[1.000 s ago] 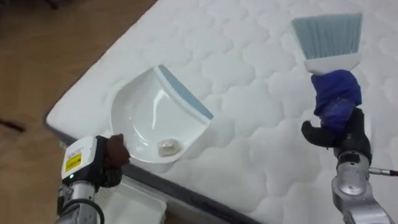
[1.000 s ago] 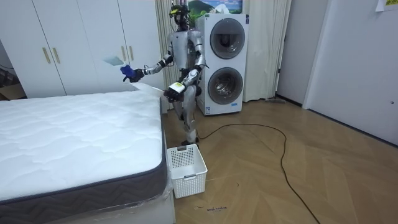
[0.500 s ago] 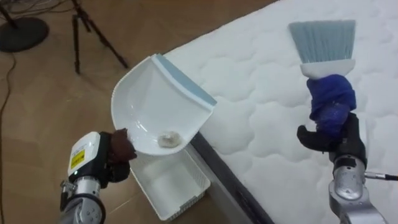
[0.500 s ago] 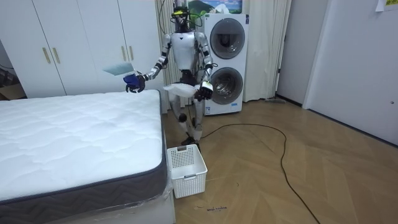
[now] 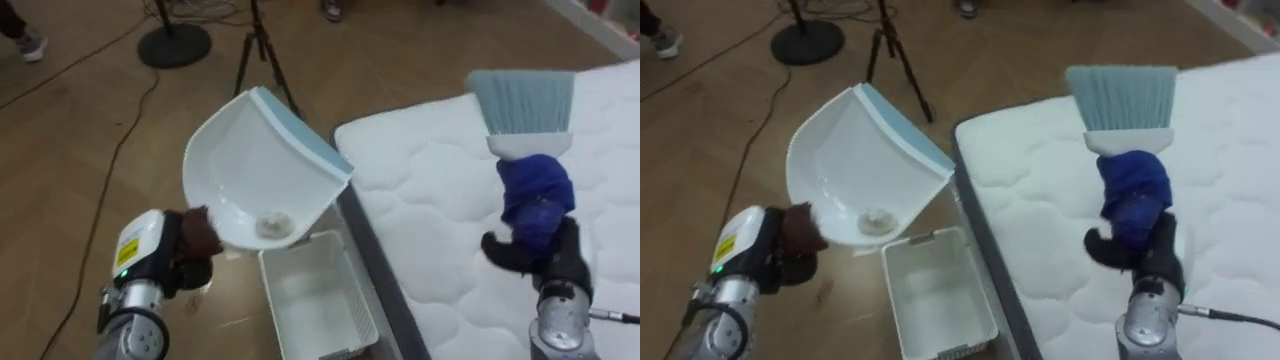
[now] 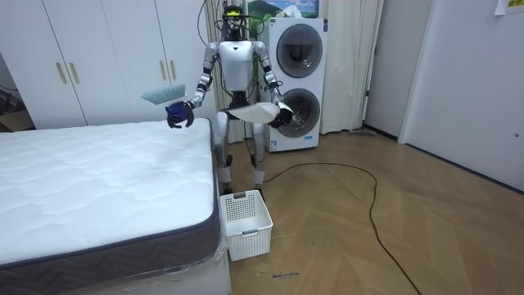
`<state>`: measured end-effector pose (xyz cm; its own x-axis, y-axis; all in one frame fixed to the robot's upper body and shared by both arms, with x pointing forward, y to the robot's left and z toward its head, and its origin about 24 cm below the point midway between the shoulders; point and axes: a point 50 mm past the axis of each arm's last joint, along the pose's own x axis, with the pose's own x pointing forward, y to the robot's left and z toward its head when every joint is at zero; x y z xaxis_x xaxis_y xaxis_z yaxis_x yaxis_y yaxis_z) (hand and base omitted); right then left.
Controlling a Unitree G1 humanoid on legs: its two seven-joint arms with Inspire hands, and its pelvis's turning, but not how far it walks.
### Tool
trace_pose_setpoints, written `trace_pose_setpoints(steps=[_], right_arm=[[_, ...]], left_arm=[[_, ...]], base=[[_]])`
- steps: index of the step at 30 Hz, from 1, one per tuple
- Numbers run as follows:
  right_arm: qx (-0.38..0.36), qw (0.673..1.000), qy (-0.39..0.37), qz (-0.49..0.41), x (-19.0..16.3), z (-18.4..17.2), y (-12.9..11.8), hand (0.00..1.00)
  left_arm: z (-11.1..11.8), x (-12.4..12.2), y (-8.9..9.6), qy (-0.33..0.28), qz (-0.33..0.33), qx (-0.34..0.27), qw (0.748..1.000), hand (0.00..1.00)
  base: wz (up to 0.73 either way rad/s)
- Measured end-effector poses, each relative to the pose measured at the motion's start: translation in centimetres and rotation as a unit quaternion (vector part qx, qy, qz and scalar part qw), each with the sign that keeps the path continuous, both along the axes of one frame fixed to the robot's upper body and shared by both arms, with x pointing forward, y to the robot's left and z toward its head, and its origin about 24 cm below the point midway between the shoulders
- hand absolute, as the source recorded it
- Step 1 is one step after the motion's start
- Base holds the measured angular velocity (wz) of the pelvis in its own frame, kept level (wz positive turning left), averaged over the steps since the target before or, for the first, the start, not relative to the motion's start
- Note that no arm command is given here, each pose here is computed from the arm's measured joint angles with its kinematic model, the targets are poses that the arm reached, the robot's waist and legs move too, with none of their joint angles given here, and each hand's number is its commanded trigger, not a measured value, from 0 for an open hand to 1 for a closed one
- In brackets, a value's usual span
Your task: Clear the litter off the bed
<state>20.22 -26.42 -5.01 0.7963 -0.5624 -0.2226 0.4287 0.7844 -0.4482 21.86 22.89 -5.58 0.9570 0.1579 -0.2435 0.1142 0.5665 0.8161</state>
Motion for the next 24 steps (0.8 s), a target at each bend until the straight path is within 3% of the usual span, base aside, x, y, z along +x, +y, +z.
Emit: trace_pose_setpoints(steps=[18,24], right_arm=[[0.0,1.0,0.027,0.014,-0.6,-0.9,0.2,0.0],[0.004,0.998,0.066,0.013,-1.1,-2.2,-0.2,0.0]], left_arm=[[0.0,-0.1,0.3,0.005,0.001,-0.001,1.0,1.0],[-1.7,-1.2,0.8,0.051,0.012,0.004,0.999,1.0]], base=[[0.22],[0.05]])
